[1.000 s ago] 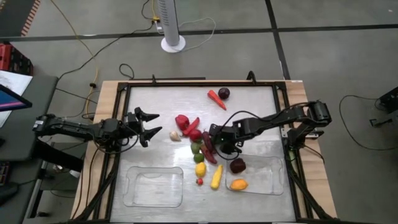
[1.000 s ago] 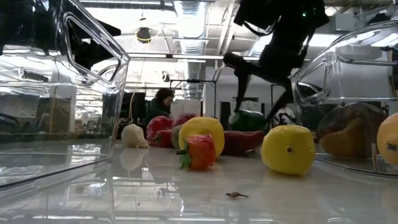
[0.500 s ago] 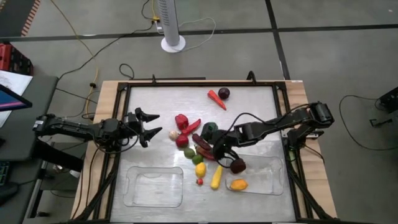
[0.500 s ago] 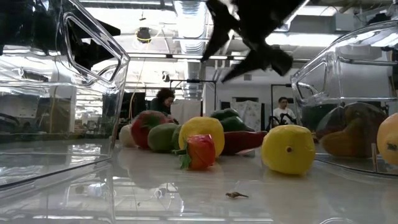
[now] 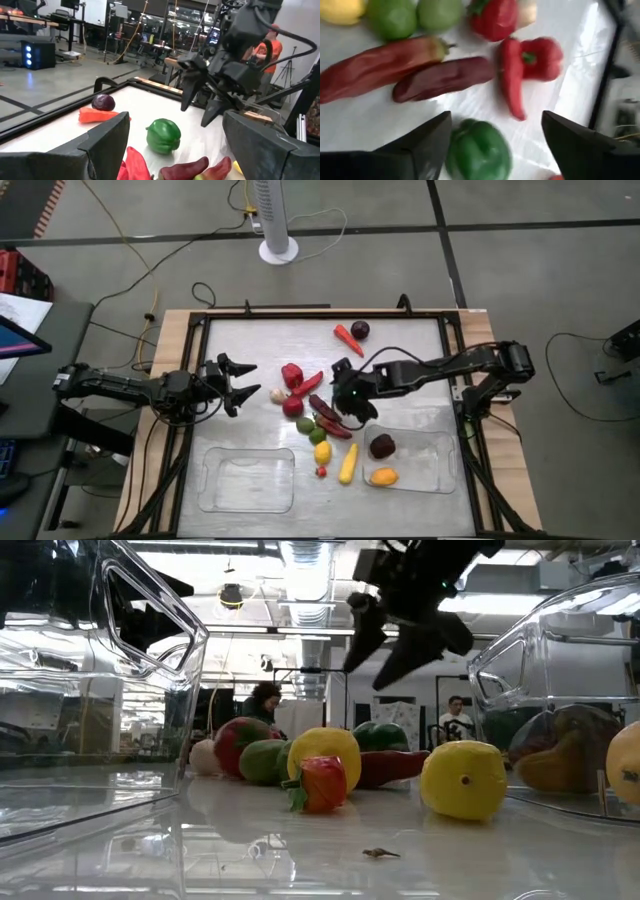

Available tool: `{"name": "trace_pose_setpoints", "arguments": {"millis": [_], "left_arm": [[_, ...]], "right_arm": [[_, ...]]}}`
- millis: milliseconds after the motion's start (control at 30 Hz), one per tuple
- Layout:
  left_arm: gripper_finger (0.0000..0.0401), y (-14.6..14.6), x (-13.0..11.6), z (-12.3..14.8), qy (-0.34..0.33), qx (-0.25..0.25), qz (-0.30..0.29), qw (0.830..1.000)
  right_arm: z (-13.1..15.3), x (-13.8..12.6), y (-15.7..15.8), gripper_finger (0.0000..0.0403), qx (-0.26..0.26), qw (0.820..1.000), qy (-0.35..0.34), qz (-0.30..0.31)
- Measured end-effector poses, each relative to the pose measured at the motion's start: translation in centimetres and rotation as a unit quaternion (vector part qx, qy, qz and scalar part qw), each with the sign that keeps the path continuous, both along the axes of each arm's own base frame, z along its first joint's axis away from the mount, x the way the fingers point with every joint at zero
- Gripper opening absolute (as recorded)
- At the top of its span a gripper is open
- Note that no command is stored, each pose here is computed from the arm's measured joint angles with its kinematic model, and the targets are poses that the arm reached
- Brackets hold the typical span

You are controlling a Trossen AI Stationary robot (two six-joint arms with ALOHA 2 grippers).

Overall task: Sort produce into baskets
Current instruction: Put the green bell pepper into the right transparent bin

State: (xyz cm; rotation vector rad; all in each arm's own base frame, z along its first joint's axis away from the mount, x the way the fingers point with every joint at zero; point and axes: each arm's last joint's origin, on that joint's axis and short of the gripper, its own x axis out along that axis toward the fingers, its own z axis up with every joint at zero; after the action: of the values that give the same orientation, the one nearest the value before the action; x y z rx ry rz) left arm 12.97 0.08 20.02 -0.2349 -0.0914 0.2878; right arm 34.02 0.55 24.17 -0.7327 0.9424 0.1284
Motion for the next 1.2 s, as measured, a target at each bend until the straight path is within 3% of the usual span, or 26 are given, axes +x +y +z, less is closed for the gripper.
{"name": "trace_pose_setpoints", "arguments": {"millis": [133, 333, 700, 967, 1200], "left_arm": [[0.0307, 0.0, 0.0, 0.0, -0.001, 0.0, 0.002, 1.0], [0.0307, 0.0, 0.0, 0.0, 0.001, 0.0, 0.002, 1.0], [0.0307, 0.0, 0.0, -0.1, 0.008, 0.005, 0.002, 1.0], [0.0307, 0.0, 0.0, -0.2, 0.009, 0.005, 0.002, 1.0], [0.0307, 0.0, 0.0, -0.1, 0.009, 0.005, 0.001, 1.0]], "right_arm": [[-0.1, -0.1, -1.4, 0.0393, 0.018, 0.999, 0.006, -0.026], [-2.3, 0.1, -3.0, 0.0391, 0.031, 0.997, 0.064, -0.024], [-6.1, 0.8, -4.5, 0.0399, 0.006, 0.988, 0.155, 0.001], [-6.2, 0.8, -4.4, 0.0375, -0.005, 0.987, 0.158, 0.02], [-5.3, 0.9, -3.7, 0.033, -0.018, 0.988, 0.152, 0.025]]}}
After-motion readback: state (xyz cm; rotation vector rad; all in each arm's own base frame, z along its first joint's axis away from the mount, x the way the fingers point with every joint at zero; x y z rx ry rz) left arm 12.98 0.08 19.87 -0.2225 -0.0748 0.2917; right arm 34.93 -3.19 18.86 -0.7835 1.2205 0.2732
